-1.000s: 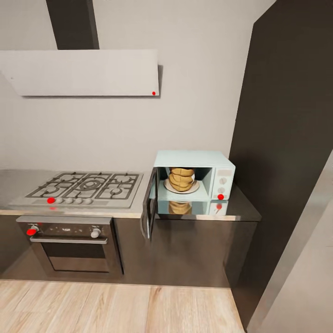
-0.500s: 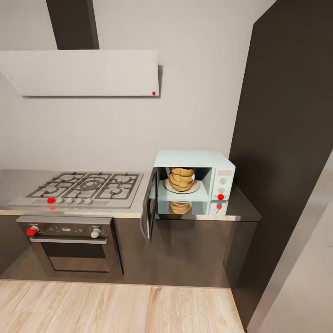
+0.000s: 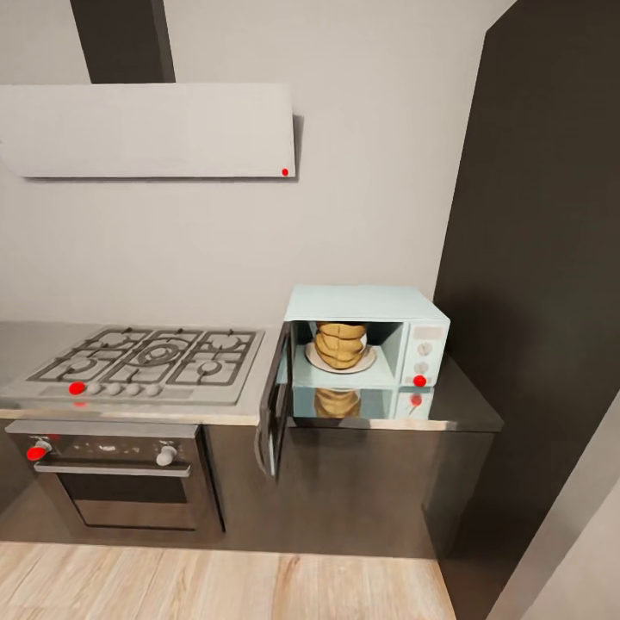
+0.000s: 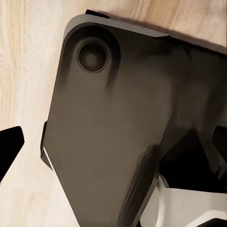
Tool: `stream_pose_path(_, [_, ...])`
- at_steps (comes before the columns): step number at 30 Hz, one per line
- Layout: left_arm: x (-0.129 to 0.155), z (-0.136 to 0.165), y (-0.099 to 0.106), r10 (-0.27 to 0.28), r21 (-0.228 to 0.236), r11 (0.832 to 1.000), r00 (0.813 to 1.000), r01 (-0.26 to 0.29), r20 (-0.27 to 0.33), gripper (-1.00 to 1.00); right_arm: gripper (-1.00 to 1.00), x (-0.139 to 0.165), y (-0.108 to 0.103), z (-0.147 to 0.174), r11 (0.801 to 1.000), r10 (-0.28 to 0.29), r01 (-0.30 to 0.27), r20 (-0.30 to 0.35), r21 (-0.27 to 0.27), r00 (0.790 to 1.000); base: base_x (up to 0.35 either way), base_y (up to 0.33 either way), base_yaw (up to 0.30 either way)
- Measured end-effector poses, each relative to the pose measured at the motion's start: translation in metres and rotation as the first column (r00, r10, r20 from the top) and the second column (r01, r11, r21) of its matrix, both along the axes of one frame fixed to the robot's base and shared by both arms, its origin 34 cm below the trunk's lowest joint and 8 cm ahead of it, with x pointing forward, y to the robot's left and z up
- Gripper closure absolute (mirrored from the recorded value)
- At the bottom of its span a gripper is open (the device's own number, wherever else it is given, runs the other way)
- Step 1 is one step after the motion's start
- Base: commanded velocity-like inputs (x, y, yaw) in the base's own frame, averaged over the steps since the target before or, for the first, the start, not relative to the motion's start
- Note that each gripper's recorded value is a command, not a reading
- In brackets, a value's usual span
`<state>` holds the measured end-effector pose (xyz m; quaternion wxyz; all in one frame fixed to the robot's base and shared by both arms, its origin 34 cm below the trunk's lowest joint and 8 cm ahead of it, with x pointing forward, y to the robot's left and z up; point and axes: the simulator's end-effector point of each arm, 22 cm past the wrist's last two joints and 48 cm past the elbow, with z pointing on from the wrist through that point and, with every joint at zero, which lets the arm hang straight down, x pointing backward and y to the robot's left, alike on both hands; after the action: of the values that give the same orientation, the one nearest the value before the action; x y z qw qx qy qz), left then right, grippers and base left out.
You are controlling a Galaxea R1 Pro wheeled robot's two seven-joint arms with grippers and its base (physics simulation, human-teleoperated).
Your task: In the kitchen, take the popcorn bag from the countertop, put it into the microwave, and heat it until the popcorn is cooked so the cooked popcorn ends up inside the bag.
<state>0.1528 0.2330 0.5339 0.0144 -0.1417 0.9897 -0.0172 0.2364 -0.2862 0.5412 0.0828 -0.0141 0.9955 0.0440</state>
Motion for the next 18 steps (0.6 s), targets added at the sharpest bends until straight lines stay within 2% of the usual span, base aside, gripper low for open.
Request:
stream_pose_path(7, [0.001, 0.0, 0.002, 0.0, 0.003, 1.0, 1.0, 0.0, 0.002, -1.0, -1.0, 0.0, -0.001, 0.0, 1.0, 0.0, 0.0, -0.001, -0.003, 1.0, 0.05, 0.0, 0.0])
stream_pose_path(9, [0.012, 0.0, 0.005, 0.0, 0.01, 1.0, 1.0, 0.0, 0.025, -1.0, -1.0, 0.0, -0.001, 0.0, 1.0, 0.0, 0.0, 0.0, -0.004, 1.0, 0.001, 0.0, 0.0])
stream_pose_path(10, [0.056, 0.004, 0.016, -0.002, 0.026, 1.0, 0.994, -0.001, 0.113, -1.0, -1.0, 0.0, -0.001, 0.0, 1.0, 0.0, 0.0, -0.001, -0.004, 1.0, 0.0, 0.0, 0.0])
stream_pose_path(11, [0.117, 0.017, 0.023, -0.008, 0.034, 0.999, 0.972, 0.0, 0.233, -1.0, -1.0, -0.001, -0.001, 0.0, 1.0, 0.0, 0.0, -0.002, -0.004, 1.0, 0.0, 0.0, 0.0])
stream_pose_path(12, [0.155, 0.03, 0.024, -0.014, 0.033, 0.999, 0.954, 0.004, 0.299, -1.0, -1.0, -0.003, -0.002, 0.0, 1.0, 0.0, 0.0, -0.004, -0.004, 1.0, 0.0, 0.0, 0.0])
stream_pose_path(15, [0.244, 0.078, 0.033, -0.036, 0.019, 0.999, 0.919, 0.031, 0.392, -1.0, -1.0, -0.008, -0.002, -0.001, 1.0, 0.0, 0.0, -0.01, -0.004, 1.0, 0.0, 0.0, 0.0])
stream_pose_path(18, [0.304, 0.13, 0.039, -0.058, 0.014, 0.998, 0.884, 0.058, 0.464, -1.0, -1.0, -0.009, -0.002, -0.001, 1.0, 0.0, 0.0, -0.011, -0.004, 1.0, 0.0, 0.0, 0.0])
